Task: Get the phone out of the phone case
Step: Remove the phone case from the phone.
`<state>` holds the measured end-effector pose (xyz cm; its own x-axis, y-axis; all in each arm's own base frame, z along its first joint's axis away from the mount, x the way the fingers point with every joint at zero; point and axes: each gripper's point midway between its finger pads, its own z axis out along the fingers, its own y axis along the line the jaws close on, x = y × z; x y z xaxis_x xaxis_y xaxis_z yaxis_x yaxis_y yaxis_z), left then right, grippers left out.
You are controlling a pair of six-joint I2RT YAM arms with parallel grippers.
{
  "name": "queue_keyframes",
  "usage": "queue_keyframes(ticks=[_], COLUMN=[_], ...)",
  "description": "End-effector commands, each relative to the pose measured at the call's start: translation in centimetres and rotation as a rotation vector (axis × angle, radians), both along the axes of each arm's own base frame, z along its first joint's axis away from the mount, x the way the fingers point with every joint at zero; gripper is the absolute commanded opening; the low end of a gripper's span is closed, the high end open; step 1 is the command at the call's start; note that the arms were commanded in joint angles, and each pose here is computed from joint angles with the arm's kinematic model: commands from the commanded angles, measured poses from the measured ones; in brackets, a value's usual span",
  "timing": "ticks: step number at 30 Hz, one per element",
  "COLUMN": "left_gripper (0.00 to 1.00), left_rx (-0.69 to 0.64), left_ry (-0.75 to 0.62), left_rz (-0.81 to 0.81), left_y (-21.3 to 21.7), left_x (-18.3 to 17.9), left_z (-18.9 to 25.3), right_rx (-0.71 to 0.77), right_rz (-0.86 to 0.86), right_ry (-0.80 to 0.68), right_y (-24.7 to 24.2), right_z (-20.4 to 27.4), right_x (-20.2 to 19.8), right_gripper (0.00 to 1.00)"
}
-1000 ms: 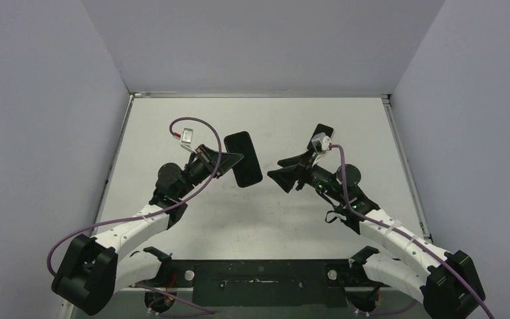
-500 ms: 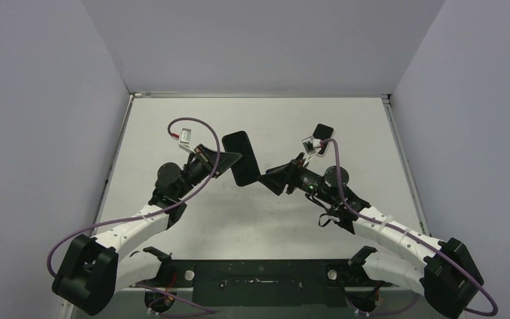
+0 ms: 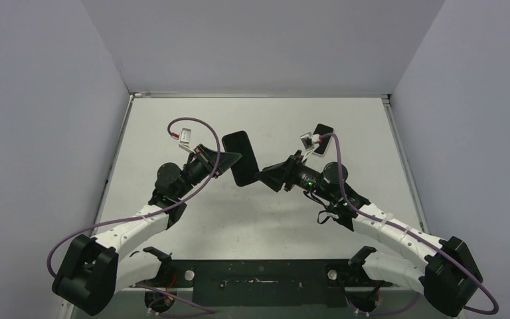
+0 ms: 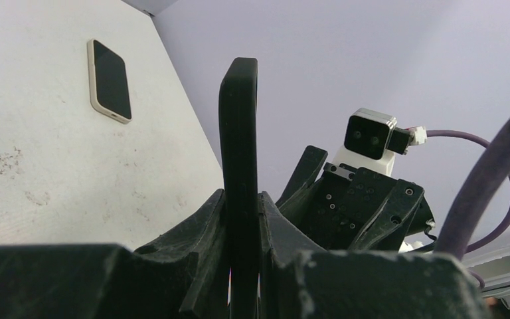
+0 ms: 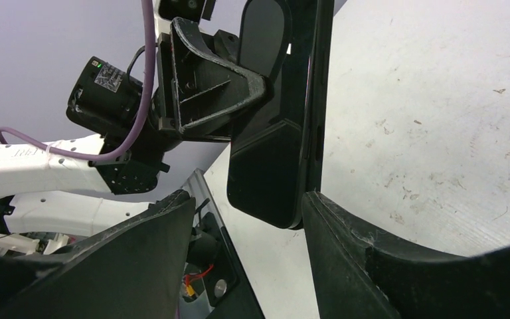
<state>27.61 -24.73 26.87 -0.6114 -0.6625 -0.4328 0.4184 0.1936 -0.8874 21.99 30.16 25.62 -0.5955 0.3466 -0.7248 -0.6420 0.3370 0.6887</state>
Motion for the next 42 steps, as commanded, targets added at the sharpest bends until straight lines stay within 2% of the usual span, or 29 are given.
queue_keyframes(ticks=[1, 11, 29, 42], left_gripper=[0.0, 0.0, 0.0, 0.0], left_rx=[-0.067, -0.073, -0.109, -0.068], left_ry=[-0.152, -0.16, -0.181, -0.188], left_rz=[0.001, -0.006, -0.02, -0.005], left_y=[0.4, 0.2, 0.3, 0.2], left_x=[-0.4, -0.3, -0.8, -0.4], left_z=[4.6, 4.9, 5.9, 5.2], right_rx=[0.049, 0.039, 0.025, 0.062], right_rz=[0.024, 0.04, 0.055, 0.11], right_ry=[-0.064, -0.038, 0.005, -0.013], right_y=[0.2, 0.3, 0.7, 1.3], right_z=[3.2, 2.4, 0.8, 2.0], right_x=[-0.5, -0.8, -0.8, -1.5], right_gripper=[0.6, 0.55, 0.55, 0.54])
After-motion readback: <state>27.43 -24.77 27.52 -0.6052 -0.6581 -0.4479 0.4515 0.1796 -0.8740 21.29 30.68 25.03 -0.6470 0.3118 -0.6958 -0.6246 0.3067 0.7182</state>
